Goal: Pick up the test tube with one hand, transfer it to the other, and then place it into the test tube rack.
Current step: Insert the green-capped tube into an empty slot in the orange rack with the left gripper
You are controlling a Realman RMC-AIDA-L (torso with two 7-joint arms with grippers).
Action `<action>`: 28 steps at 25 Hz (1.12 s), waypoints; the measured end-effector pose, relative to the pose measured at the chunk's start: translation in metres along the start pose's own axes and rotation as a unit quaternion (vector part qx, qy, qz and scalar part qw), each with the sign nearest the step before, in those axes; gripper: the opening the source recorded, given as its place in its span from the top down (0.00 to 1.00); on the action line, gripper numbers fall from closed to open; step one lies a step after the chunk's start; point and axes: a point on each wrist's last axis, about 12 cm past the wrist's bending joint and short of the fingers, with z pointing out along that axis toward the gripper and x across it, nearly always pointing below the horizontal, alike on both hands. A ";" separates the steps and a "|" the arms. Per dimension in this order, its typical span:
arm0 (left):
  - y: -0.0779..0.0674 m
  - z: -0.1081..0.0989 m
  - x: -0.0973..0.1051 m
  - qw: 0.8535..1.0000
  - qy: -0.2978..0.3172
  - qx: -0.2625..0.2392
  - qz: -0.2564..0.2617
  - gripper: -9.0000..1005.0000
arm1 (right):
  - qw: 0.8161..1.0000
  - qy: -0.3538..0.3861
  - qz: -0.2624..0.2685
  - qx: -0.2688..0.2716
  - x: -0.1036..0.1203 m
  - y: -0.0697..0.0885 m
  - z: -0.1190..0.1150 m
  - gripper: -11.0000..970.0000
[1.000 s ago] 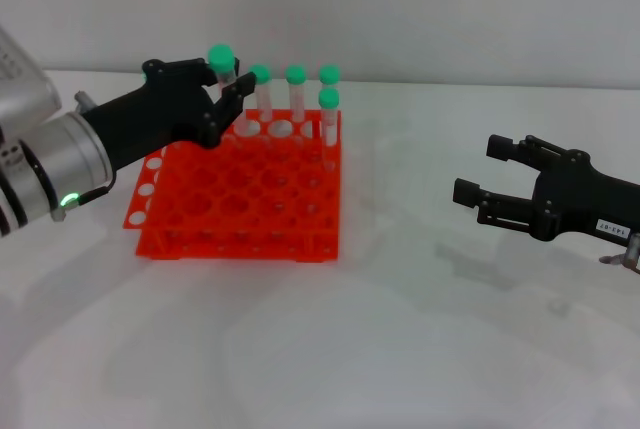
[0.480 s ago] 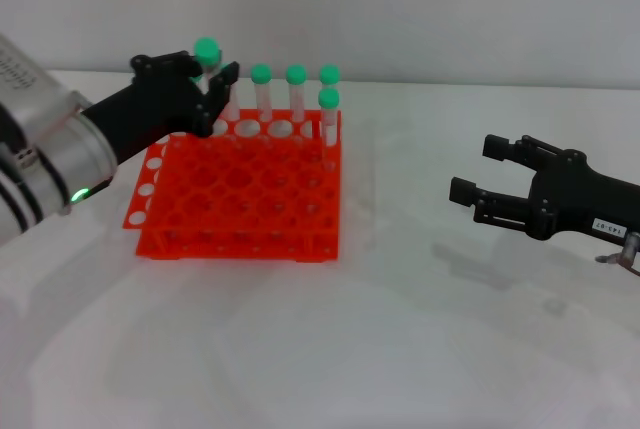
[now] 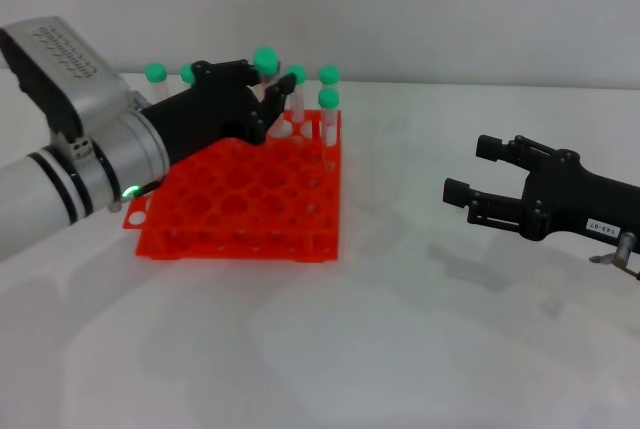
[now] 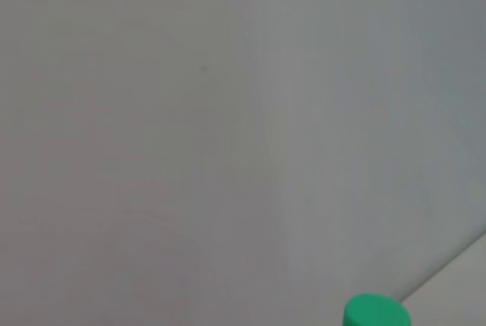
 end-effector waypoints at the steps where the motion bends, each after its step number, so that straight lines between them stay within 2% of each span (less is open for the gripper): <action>1: -0.001 0.003 -0.001 1.000 0.001 0.004 -0.001 0.72 | 1.000 0.000 0.000 0.000 0.000 0.000 0.000 0.11; 5: -0.001 0.007 -0.001 1.000 0.006 0.004 -0.008 0.72 | 1.000 -0.002 0.001 -0.007 0.001 0.002 -0.001 0.11; 14: 0.014 0.011 -0.008 0.999 0.021 -0.015 -0.032 0.71 | 1.000 -0.011 0.006 -0.020 0.001 0.007 -0.005 0.11; 28: 0.013 0.023 -0.005 0.997 0.064 -0.008 -0.036 0.69 | 1.000 -0.013 0.002 -0.023 0.001 0.007 -0.006 0.11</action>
